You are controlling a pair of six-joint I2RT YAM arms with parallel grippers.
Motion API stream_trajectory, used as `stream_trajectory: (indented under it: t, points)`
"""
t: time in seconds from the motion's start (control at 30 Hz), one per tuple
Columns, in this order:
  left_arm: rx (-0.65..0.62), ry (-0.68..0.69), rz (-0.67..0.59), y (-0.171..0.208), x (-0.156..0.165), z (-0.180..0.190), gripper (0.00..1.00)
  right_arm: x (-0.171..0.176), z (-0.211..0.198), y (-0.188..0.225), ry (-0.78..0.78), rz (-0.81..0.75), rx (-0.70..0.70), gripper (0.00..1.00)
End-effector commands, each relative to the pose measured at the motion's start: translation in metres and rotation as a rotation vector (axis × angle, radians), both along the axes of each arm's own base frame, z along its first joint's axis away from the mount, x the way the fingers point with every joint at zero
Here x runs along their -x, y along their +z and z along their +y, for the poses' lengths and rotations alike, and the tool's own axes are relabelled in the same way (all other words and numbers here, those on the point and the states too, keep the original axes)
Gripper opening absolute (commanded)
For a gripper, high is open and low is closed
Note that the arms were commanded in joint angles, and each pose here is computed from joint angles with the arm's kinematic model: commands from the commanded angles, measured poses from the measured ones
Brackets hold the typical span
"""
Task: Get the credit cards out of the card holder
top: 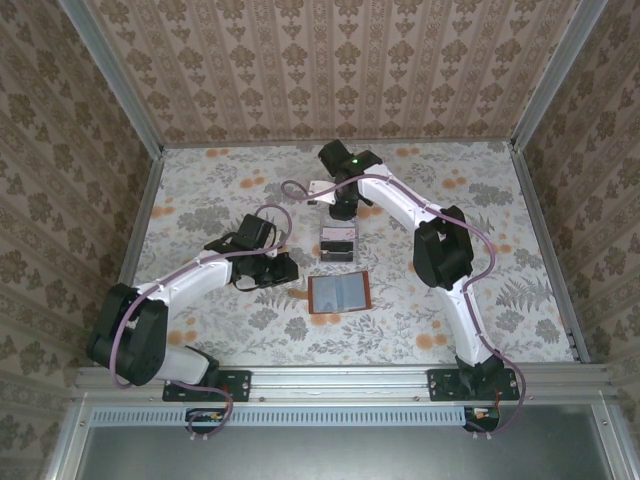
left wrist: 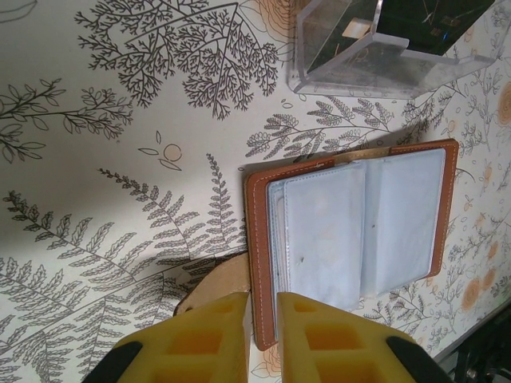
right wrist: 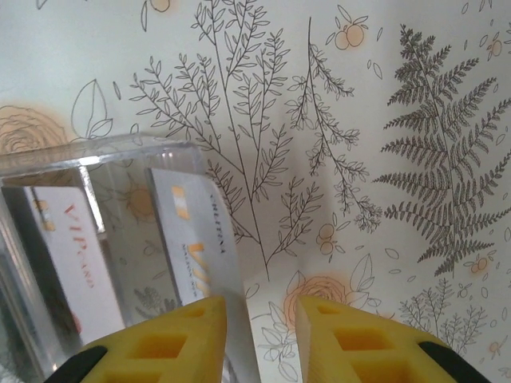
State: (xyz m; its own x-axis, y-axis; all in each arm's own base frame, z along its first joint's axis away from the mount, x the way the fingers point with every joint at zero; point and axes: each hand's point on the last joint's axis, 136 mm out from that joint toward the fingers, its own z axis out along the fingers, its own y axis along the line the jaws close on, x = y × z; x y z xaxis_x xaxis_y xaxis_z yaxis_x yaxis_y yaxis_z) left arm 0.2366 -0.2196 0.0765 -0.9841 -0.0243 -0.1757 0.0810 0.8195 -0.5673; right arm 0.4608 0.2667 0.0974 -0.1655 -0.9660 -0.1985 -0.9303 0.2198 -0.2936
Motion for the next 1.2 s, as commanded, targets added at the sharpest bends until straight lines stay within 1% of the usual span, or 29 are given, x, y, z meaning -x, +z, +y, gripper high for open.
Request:
stream_trajectory:
  t: [0.0, 0.13, 0.33, 0.73, 0.83, 1.0, 1.07, 1.17]
  points:
    - [-0.004, -0.013, -0.002, 0.003, 0.001, -0.002, 0.18, -0.013, 0.003, 0.025, -0.017, -0.103, -0.024, 0.31]
    - [-0.003, -0.014, 0.002, 0.003, 0.001, -0.003, 0.18, -0.019, 0.001, 0.022, -0.017, -0.12, -0.01, 0.32]
    - [-0.009, -0.014, 0.009, -0.001, 0.002, -0.002, 0.18, -0.015, 0.001, 0.002, -0.007, -0.074, 0.011, 0.32]
    - [-0.004, -0.021, 0.012, -0.001, 0.003, -0.004, 0.18, 0.02, 0.002, -0.013, 0.065, 0.079, 0.025, 0.31]
    - [0.0, -0.025, 0.008, 0.001, 0.003, -0.007, 0.18, 0.017, 0.004, -0.002, 0.041, 0.053, 0.003, 0.31]
    - [0.006, -0.056, -0.004, 0.006, 0.005, -0.018, 0.18, 0.011, 0.009, 0.035, -0.034, -0.026, -0.094, 0.31]
    - [0.007, -0.069, 0.002, 0.005, 0.007, -0.022, 0.18, 0.012, 0.01, 0.048, -0.086, -0.049, -0.143, 0.31]
    - [0.006, -0.093, 0.013, 0.0, 0.01, -0.029, 0.17, 0.014, 0.009, 0.064, -0.206, -0.08, -0.239, 0.32]
